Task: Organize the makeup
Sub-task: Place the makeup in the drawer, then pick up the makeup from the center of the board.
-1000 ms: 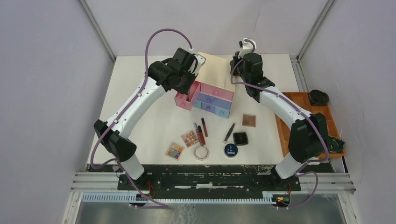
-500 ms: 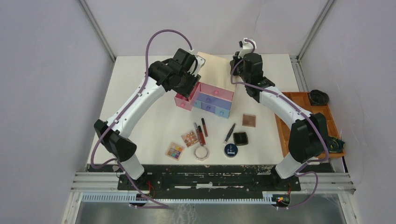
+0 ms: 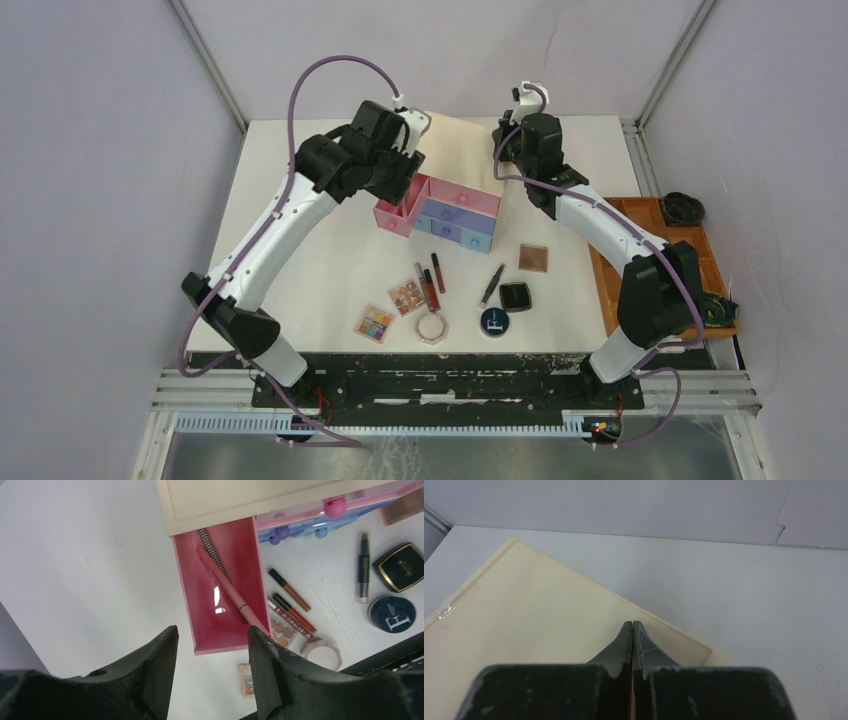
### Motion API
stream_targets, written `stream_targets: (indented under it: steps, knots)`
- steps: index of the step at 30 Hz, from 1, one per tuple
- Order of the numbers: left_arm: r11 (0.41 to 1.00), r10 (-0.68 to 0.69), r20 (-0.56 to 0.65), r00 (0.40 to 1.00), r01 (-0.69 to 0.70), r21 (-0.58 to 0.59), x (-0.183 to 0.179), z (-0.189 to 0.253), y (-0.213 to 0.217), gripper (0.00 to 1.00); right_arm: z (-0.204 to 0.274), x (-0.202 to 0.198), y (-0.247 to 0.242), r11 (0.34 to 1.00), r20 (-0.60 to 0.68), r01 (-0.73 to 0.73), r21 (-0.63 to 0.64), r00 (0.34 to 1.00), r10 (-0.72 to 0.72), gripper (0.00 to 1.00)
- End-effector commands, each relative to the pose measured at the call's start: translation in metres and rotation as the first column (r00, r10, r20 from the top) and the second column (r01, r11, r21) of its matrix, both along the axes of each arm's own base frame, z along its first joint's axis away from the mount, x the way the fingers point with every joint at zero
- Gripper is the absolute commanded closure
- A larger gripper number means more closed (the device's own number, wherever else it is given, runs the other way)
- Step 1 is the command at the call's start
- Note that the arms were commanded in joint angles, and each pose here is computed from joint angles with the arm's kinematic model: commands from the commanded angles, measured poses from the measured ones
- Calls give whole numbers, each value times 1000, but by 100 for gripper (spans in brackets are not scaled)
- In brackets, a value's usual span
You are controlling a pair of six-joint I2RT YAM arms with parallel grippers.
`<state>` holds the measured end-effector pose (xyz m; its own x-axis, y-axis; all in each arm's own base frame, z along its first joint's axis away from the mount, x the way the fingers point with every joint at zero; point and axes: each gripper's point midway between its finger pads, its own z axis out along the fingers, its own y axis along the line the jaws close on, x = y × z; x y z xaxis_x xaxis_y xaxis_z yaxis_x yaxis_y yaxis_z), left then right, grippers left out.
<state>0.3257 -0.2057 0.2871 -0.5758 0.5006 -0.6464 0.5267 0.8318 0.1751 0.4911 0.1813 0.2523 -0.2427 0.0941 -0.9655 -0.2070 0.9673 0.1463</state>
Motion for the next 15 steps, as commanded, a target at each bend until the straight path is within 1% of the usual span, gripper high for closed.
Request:
stream_targets:
  steps: [1, 3, 5, 7, 10, 12, 13, 15]
  knots:
    - [974, -77, 164, 983, 110, -200, -21, 64, -12, 39, -147, -49, -34, 978, -438, -12, -209, 895, -83, 99]
    - [946, -136, 202, 970, 187, -263, -36, 74, -25, 39, -148, -49, -34, 978, -439, -10, -210, 895, -85, 99]
    - [924, -191, 215, 958, 249, -289, -53, 71, -42, 40, -148, -48, -35, 978, -440, -9, -210, 894, -86, 99]
    - [920, -228, 199, 953, 277, -276, -66, 56, -61, 39, -148, -48, -34, 978, -441, -11, -210, 894, -85, 99]
    - [913, -280, 151, 948, 312, -262, -84, 23, -94, 40, -148, -48, -35, 978, -440, -10, -210, 894, -86, 100]
    - [900, -306, 123, 944, 329, -288, -94, 2, -115, 41, -149, -49, -35, 977, -441, -8, -212, 893, -88, 99]
    - [897, -314, 107, 943, 332, -293, -98, -13, -124, 39, -149, -49, -35, 977, -441, -9, -213, 893, -88, 99]
    - [887, -289, 111, 951, 310, -343, -98, -25, -137, 38, -149, -49, -36, 977, -441, -8, -214, 893, -89, 99]
